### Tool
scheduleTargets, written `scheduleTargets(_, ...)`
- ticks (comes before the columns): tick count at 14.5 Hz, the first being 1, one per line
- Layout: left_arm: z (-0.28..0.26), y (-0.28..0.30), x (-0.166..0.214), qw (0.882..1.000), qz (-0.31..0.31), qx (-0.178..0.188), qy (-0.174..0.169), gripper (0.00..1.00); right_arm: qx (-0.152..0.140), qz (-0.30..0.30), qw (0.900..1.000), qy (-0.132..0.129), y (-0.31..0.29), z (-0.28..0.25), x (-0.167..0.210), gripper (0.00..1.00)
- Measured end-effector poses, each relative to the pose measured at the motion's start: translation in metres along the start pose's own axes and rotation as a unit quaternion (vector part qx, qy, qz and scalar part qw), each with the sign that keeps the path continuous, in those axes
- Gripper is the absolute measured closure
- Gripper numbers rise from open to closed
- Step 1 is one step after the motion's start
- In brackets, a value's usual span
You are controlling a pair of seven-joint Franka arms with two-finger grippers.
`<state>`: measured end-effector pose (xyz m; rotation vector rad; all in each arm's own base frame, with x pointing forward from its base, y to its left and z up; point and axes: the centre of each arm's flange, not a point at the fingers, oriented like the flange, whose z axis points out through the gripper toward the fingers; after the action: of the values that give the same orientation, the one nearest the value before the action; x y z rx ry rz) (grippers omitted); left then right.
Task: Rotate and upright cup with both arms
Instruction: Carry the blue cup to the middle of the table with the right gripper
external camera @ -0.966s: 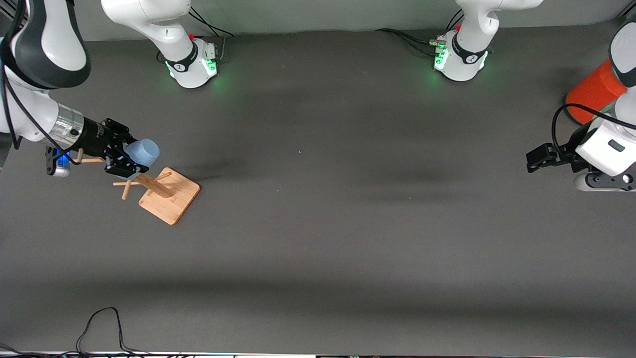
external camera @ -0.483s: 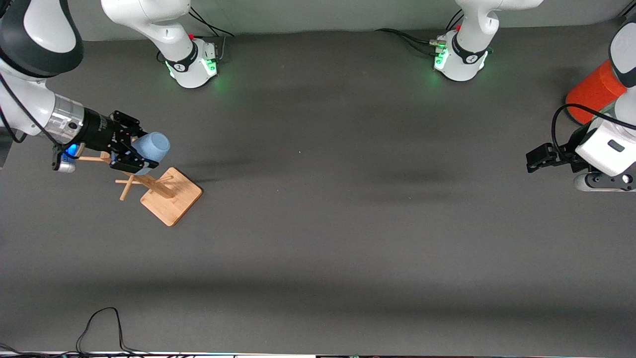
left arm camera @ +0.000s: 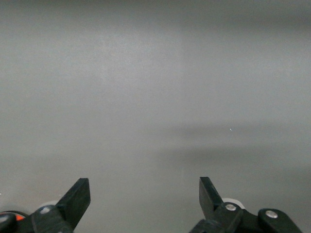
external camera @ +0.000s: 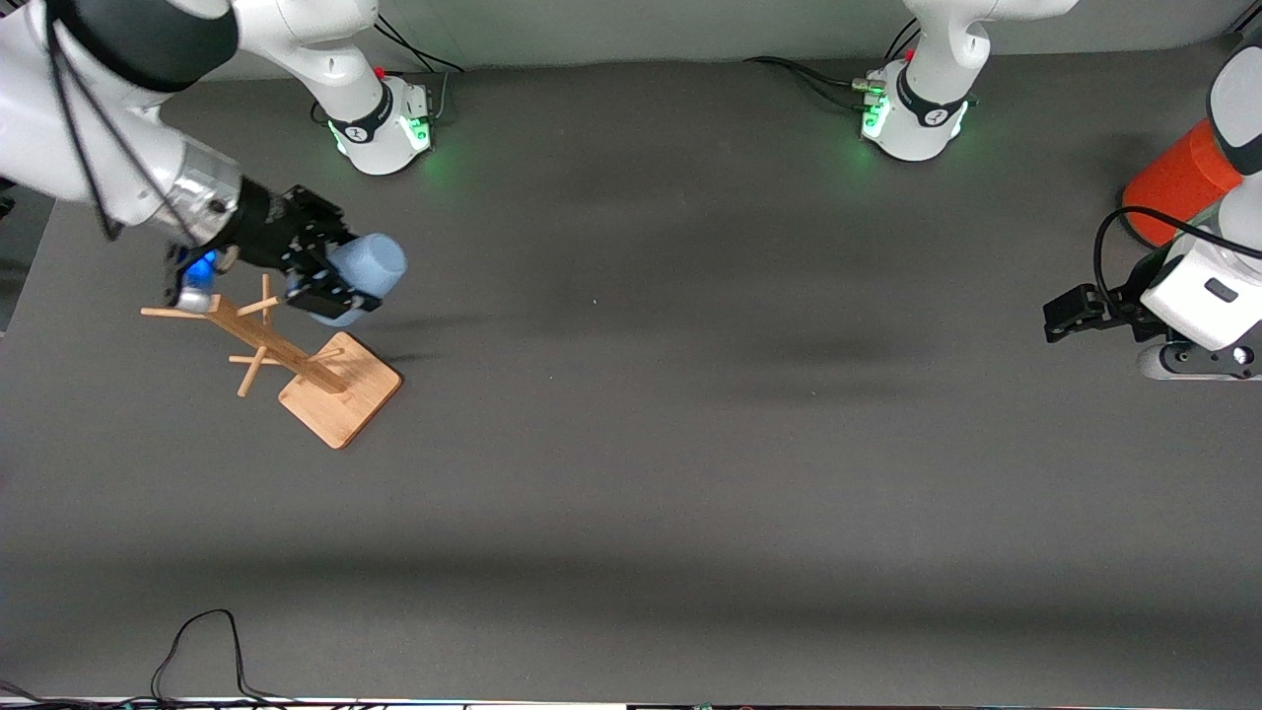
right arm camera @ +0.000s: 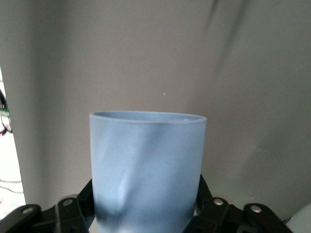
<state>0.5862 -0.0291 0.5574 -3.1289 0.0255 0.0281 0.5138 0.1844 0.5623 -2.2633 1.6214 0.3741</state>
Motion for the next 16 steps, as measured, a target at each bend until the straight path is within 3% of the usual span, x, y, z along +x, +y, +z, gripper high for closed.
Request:
scheduleTargets(5,0.003,0.0,0.0,1.0,0.0,0.0,-0.003,0.0,0.022,0.01,1.0,0.012,-0.032,0.055,-0.092,0.22)
scheduleTargets(11,0.005,-0.001,0.001,1.0,0.006,0.0,-0.005,0.0,0.013,0.033,0.995,0.088,-0.017,0.174,-0.196,0.22)
scheduleTargets(16,0.007,-0.002,0.002,1.0,0.007,0.001,-0.006,0.0,0.022,0.018,0.985,0.171,0.019,0.294,-0.246,0.22)
